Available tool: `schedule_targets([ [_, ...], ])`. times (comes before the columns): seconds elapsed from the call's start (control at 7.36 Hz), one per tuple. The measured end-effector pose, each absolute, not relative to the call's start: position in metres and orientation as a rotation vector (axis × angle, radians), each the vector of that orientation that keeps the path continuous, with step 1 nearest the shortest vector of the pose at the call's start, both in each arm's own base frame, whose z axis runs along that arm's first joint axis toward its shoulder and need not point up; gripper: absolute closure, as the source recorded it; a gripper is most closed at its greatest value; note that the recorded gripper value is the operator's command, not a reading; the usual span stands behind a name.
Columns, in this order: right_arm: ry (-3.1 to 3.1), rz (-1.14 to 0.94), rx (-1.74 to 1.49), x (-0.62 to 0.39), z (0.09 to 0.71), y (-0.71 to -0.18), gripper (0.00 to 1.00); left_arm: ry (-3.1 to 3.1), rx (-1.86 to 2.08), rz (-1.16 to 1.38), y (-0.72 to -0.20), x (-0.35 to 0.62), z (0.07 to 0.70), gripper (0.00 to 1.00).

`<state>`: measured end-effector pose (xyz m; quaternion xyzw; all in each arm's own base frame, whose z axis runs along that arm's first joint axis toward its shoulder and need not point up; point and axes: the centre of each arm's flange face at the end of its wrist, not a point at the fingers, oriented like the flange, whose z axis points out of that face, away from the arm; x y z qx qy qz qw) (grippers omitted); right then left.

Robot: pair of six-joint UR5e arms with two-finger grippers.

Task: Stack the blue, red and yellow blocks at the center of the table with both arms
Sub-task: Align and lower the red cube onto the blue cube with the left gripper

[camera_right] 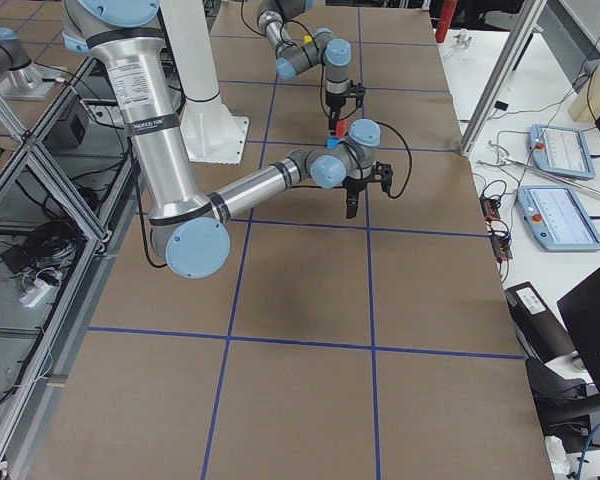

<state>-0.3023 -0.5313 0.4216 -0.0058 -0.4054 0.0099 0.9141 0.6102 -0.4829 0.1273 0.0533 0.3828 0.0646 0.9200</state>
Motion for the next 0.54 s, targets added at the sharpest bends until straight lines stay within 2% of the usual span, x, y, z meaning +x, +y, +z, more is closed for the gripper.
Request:
schedule_targets([
  [0.54, -0.836, 0.02, -0.011, -0.3027, 0.4207, -0.5318, 0.0, 0.783, 0.106, 0.135, -0.4814, 0.6125, 0.1295, 1.0],
])
